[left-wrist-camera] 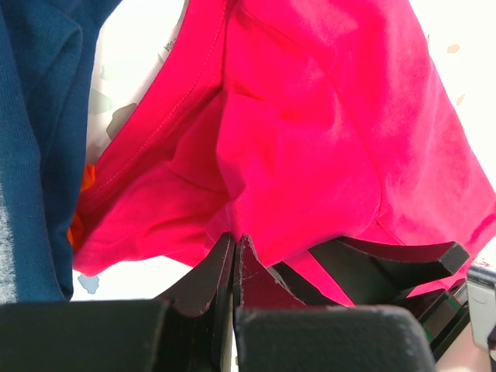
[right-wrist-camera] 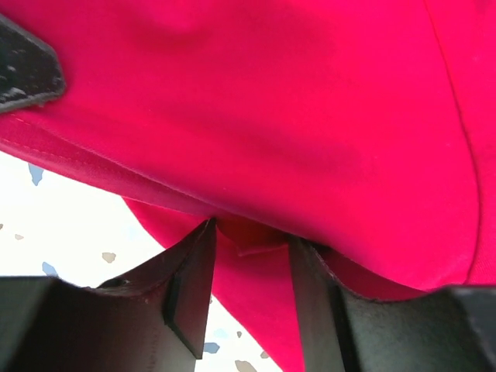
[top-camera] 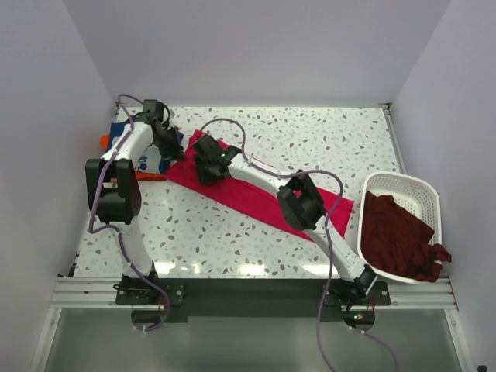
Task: Fold and stack the t-shirts
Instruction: Fold the tshirt
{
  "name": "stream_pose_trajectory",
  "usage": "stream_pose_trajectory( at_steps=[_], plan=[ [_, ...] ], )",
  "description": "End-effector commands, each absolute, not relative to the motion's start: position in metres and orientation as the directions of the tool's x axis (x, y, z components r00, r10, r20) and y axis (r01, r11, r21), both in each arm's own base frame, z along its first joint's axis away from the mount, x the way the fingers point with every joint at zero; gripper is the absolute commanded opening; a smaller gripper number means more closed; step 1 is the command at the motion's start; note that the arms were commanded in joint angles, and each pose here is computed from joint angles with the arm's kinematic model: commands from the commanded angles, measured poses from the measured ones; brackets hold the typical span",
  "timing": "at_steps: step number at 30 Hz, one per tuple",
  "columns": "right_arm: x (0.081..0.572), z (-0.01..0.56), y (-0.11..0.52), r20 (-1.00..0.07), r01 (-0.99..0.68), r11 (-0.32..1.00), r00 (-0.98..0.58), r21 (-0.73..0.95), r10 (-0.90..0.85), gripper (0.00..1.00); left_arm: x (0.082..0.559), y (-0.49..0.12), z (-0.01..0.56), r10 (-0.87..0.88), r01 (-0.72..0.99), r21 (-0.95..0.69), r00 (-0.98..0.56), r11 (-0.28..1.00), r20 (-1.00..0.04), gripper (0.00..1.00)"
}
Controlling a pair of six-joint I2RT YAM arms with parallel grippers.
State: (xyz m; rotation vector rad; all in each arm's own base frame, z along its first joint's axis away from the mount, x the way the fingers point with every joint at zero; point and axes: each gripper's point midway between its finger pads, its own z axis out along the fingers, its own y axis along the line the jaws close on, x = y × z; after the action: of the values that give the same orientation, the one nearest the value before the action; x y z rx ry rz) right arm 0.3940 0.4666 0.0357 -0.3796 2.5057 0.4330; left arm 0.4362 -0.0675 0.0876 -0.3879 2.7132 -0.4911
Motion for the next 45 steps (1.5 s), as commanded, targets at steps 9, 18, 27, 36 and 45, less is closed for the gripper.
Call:
stream_pose_trajectory(
  at_steps=[9,18,27,36,45],
  plan=[
    [0.399,0.046,0.457,-0.592,-0.36,0.919,-0.78,0.159,-0.203,0.14,0.447,-0.066,0.1,-0.307,-0.172,-0.38,-0.893,0.909,-0.33,0.0],
    [0.39,0.075,0.45,-0.605,-0.396,0.904,-0.763,0.16,-0.227,0.0,0.444,-0.054,0.093,-0.288,-0.182,-0.312,-0.897,0.932,-0.336,0.0],
    [0.372,0.089,0.442,-0.572,-0.426,0.888,-0.778,0.174,-0.262,0.0,0.439,-0.039,0.088,-0.275,-0.203,-0.231,-0.899,0.952,-0.341,0.0],
    [0.362,0.091,0.438,-0.538,-0.426,0.884,-0.799,0.191,-0.268,0.0,0.434,-0.031,0.091,-0.255,-0.206,-0.169,-0.901,0.964,-0.351,0.07],
    [0.359,0.09,0.432,-0.527,-0.422,0.889,-0.804,0.178,-0.276,0.0,0.421,-0.027,0.079,-0.23,-0.206,-0.108,-0.922,0.972,-0.312,0.22]
  ],
)
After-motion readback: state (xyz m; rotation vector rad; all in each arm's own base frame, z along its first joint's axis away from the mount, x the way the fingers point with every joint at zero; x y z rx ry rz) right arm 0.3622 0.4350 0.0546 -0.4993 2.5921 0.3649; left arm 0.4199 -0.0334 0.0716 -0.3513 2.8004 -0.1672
